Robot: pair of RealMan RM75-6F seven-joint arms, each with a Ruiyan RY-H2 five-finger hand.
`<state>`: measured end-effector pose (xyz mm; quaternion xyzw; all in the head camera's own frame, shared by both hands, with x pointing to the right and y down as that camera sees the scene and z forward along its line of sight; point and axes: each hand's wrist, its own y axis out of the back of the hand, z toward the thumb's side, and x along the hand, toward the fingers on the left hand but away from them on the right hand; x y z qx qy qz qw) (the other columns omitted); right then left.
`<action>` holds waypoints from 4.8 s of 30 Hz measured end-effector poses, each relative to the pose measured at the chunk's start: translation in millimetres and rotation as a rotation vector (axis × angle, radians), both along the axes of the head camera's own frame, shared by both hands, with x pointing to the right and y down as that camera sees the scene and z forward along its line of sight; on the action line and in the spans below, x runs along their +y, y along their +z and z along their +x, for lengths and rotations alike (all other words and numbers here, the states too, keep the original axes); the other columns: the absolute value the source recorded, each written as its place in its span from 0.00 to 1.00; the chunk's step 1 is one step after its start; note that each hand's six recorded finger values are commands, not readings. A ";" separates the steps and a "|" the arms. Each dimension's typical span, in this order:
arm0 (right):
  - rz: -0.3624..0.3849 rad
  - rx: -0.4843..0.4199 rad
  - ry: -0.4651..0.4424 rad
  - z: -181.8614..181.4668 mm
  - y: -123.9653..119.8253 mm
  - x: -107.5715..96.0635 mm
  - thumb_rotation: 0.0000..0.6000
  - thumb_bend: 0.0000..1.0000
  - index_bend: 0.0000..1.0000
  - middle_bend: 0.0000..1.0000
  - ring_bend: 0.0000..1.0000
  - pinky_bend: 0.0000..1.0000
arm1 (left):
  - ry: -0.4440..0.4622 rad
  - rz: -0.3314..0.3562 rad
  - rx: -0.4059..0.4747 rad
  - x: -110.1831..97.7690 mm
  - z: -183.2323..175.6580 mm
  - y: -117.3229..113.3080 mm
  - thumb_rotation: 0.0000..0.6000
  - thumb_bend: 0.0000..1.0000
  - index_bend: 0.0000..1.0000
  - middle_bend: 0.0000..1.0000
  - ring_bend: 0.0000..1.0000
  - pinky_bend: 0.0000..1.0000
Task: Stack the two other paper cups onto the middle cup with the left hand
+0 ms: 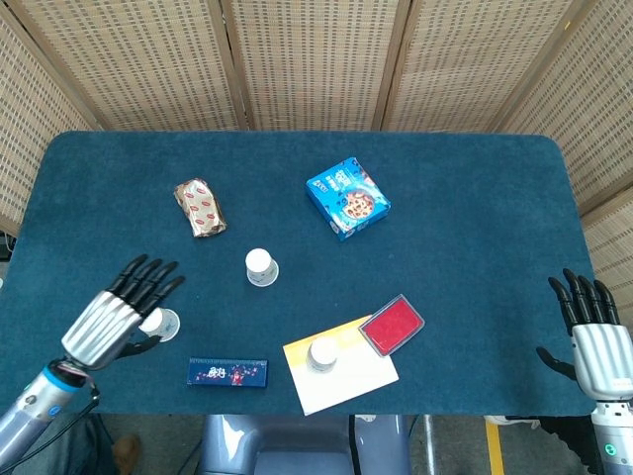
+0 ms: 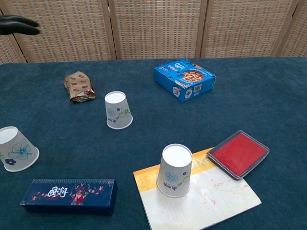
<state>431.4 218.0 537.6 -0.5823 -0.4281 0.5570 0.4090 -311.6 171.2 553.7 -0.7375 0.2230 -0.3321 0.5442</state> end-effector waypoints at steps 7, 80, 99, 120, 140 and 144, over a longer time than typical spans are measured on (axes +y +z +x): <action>-0.003 0.014 0.041 10.9 2.9 -5.4 1.00 0.00 0.00 0.00 0.00 0.00 | 0.320 -0.026 0.007 -8.0 95.0 20.9 1.00 0.00 0.00 0.00 0.01 0.14; 0.002 0.023 0.135 35.9 -0.6 -16.1 1.00 0.00 0.00 0.00 0.00 0.00 | 0.051 -0.128 -0.299 -158.7 160.2 71.5 1.00 0.00 0.55 0.45 0.47 0.48; 0.000 0.021 0.133 34.5 -1.5 -15.2 1.00 0.00 0.00 0.00 0.00 0.00 | 0.045 -0.179 -0.303 -145.7 154.2 76.0 1.00 0.00 0.01 0.00 0.00 0.12; -0.012 0.025 0.126 32.1 0.6 -13.6 1.00 0.00 0.00 0.00 0.00 0.00 | 0.077 -0.254 -0.205 -53.6 29.5 45.0 1.00 0.00 0.08 0.06 0.06 0.16; -0.008 0.028 0.110 25.6 0.1 -11.6 1.00 0.00 0.00 0.00 0.00 0.00 | -0.112 -0.427 -0.302 -15.6 -73.8 96.4 1.00 0.00 0.30 0.20 0.18 0.26; -0.010 0.027 0.113 26.3 0.4 -11.7 1.00 0.00 0.00 0.00 0.00 0.00 | -0.118 -0.438 -0.313 -15.7 -75.9 99.2 1.00 0.00 0.38 0.28 0.25 0.29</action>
